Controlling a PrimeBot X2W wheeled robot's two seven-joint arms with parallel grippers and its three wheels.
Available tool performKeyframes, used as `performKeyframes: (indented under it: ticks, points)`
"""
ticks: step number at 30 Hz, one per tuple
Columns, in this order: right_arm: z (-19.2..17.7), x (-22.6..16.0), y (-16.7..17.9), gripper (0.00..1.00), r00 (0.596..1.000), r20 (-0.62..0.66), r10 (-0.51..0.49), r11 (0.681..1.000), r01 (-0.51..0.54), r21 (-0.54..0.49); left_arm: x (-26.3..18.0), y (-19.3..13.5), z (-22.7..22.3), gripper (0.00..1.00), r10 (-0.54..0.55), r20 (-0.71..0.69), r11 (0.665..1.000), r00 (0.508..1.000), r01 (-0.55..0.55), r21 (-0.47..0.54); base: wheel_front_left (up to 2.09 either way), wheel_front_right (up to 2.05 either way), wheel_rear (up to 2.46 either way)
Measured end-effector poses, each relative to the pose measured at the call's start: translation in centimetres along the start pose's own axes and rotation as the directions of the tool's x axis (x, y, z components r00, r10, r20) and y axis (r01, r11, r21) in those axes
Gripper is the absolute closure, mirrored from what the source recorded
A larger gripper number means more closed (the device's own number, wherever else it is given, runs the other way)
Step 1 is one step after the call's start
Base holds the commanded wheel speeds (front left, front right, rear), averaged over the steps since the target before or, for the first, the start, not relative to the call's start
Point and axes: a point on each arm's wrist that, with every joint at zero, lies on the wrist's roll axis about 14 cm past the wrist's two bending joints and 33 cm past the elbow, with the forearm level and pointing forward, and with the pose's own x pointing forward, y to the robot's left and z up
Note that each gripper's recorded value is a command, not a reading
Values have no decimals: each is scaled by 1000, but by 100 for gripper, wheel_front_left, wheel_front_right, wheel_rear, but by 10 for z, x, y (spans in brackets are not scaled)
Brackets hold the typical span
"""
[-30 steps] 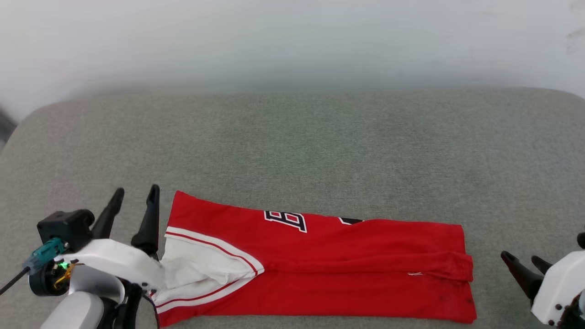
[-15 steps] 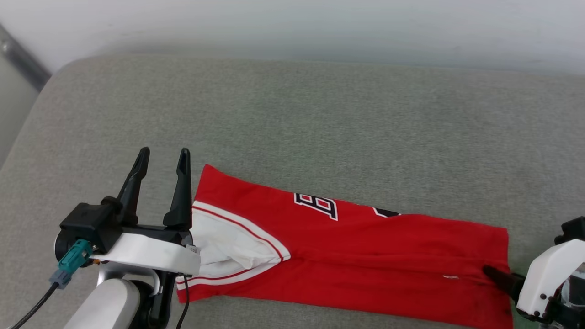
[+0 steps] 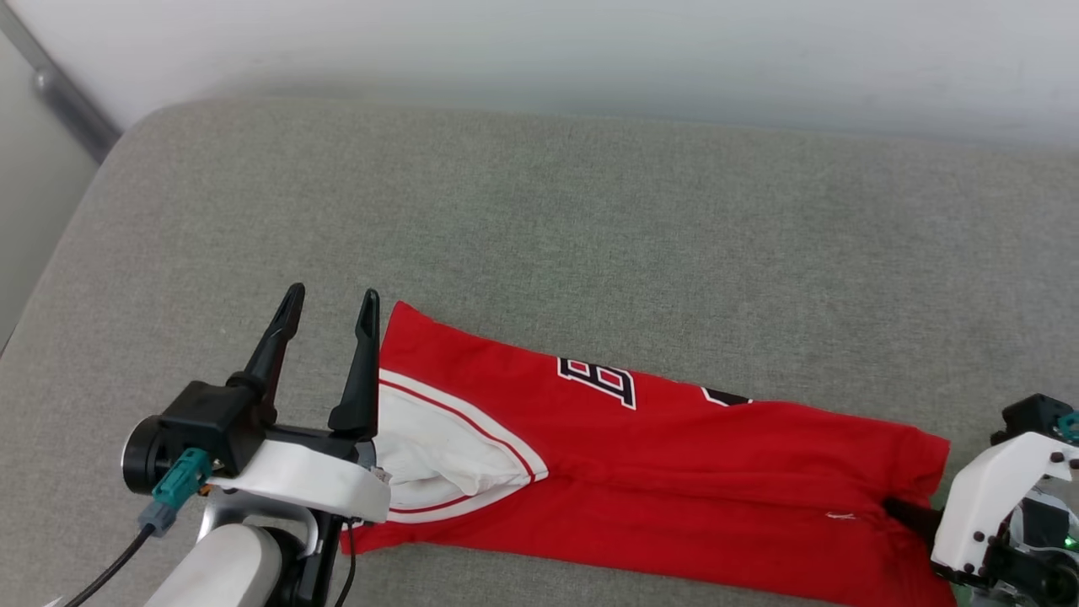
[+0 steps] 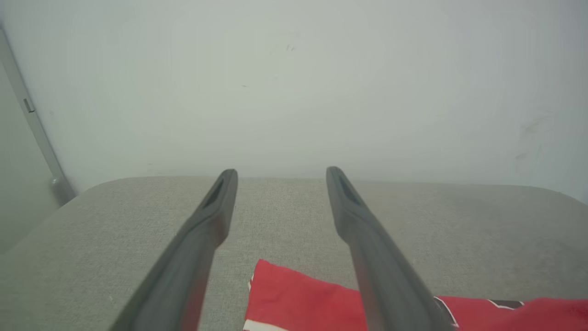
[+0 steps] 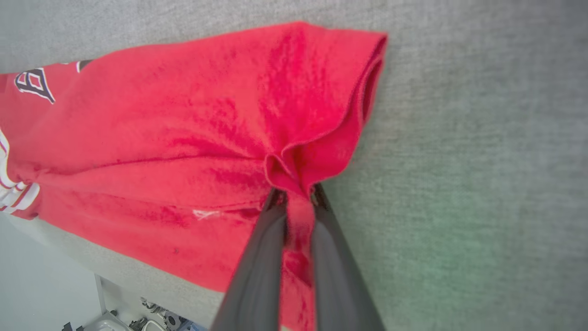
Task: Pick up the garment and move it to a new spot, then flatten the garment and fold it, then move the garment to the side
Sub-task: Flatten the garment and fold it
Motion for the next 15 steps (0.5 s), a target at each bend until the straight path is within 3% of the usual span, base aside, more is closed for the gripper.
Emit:
performKeyframes:
  ticks: [9, 15]
  points:
    - [22, -30, -7, 100, 992, 124, -19, 998, 27, -62, -9, -3, 5, 0, -2, 2, 999, 1000, 2, 51, 0, 0, 0]
    - [33, -61, -53, 100, 969, 215, -124, 992, 120, 32, -11, -13, 4, 0, -25, -5, 999, 1000, 25, 41, 0, 0, 0]
